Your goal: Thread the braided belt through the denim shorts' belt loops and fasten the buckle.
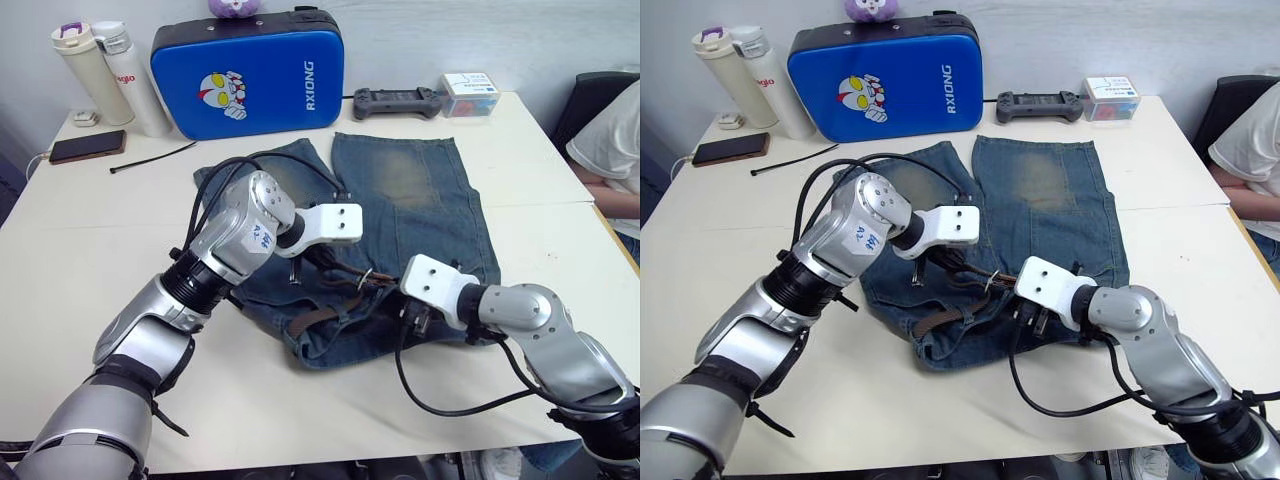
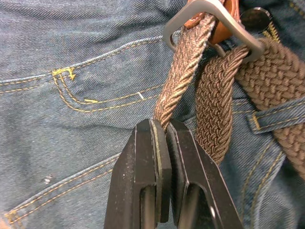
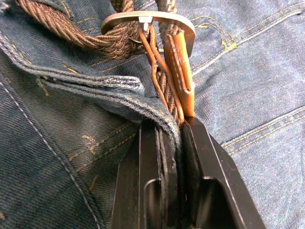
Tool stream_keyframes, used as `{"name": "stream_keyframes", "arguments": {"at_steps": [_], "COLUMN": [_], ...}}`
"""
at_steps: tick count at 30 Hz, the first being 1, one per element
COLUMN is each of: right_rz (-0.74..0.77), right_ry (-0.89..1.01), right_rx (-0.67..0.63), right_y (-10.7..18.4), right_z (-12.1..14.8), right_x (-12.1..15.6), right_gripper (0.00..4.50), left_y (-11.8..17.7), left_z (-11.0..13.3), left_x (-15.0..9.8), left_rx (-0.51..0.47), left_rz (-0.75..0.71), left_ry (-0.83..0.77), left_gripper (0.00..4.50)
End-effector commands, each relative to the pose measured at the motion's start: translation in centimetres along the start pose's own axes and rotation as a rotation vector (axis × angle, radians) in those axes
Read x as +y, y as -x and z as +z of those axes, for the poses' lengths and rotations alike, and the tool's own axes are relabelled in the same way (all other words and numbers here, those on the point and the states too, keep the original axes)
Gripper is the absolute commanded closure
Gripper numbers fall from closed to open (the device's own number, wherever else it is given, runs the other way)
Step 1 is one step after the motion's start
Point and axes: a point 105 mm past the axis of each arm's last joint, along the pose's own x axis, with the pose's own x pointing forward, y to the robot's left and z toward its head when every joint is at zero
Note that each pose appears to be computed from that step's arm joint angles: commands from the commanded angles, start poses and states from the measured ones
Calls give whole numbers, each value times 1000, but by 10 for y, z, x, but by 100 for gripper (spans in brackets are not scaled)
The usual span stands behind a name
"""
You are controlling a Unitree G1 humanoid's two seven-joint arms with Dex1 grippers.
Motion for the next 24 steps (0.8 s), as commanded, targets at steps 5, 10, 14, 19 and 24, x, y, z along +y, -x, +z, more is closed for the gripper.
{"name": "stream_keyframes", "arguments": {"at_steps": [5, 10, 14, 19, 24], "right_rz": [-7, -6, -6, -6, 2], "right_ry": [37, 35, 34, 35, 35], "right_rx": [-65, -67, -67, -65, -58], "right_y": [1, 0, 0, 0, -1], "right_z": [18, 18, 18, 18, 16], "right_x": [-1, 0, 0, 0, 1], "right_gripper": [450, 450, 450, 450, 450], "left_y": [0, -3, -5, 2, 21], "left_z": [60, 68, 67, 70, 73], "left_x": [-26, -31, -30, -24, -20], "left_rx": [-183, -200, -182, -215, -270], "left_rz": [-113, -131, -117, -84, -102], "left_ry": [-111, -114, -138, -148, -115], "left_gripper": [444, 444, 444, 343, 123]}}
